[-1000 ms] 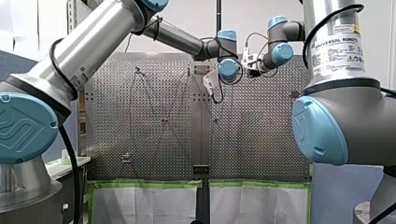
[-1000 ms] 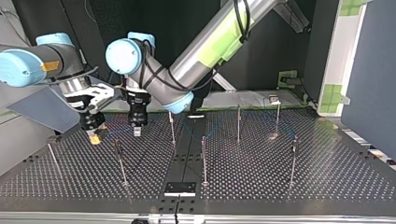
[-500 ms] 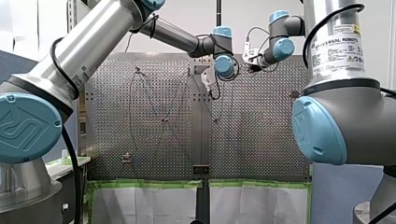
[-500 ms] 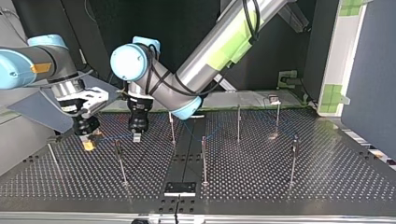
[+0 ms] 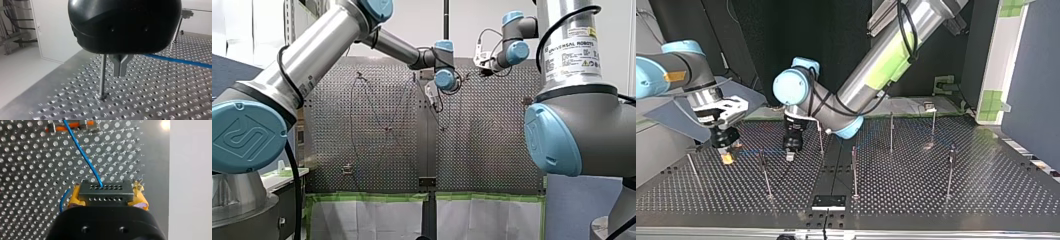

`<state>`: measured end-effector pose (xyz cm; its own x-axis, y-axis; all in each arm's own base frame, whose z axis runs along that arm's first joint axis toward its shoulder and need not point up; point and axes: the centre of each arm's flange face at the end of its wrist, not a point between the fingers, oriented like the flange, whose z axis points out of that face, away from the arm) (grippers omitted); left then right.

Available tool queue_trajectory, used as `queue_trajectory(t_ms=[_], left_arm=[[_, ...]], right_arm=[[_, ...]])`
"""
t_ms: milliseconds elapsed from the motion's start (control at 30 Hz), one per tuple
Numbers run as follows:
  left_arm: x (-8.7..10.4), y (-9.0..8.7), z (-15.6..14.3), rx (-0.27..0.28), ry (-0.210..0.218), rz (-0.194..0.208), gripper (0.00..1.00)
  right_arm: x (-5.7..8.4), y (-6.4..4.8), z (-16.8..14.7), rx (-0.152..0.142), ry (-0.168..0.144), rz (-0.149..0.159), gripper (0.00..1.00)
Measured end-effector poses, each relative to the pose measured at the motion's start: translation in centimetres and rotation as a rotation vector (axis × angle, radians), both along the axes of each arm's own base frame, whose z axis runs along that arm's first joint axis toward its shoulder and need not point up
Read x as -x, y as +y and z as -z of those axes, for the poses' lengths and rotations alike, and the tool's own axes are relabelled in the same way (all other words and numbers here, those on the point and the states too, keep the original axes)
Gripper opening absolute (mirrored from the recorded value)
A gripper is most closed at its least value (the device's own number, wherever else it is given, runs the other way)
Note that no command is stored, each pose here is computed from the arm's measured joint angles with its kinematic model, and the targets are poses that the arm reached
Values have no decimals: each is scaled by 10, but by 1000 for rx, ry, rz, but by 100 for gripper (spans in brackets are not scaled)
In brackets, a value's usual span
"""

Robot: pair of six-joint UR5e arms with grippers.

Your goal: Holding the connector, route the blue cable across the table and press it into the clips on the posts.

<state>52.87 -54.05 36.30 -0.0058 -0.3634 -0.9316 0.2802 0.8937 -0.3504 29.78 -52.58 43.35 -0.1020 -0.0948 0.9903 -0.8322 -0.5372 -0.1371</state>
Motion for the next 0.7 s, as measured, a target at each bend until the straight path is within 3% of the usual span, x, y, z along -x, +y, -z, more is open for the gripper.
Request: queue_trajectory(t_ms=[167,400,667,700], left_arm=[[-12,5,6,3,-4,-3,1],[-37,16,-4,44,-60,-2,1],[-39,16,-9,45,-65,4,1],[-37,16,-8,41,-61,6,6]], right_arm=[[3,-10,8,-10,3,9,0],[9,-24,4,3,-1,19,0],[16,-32,-3,18,-4,22,0],[17,-33,-3,18,-4,23,0]])
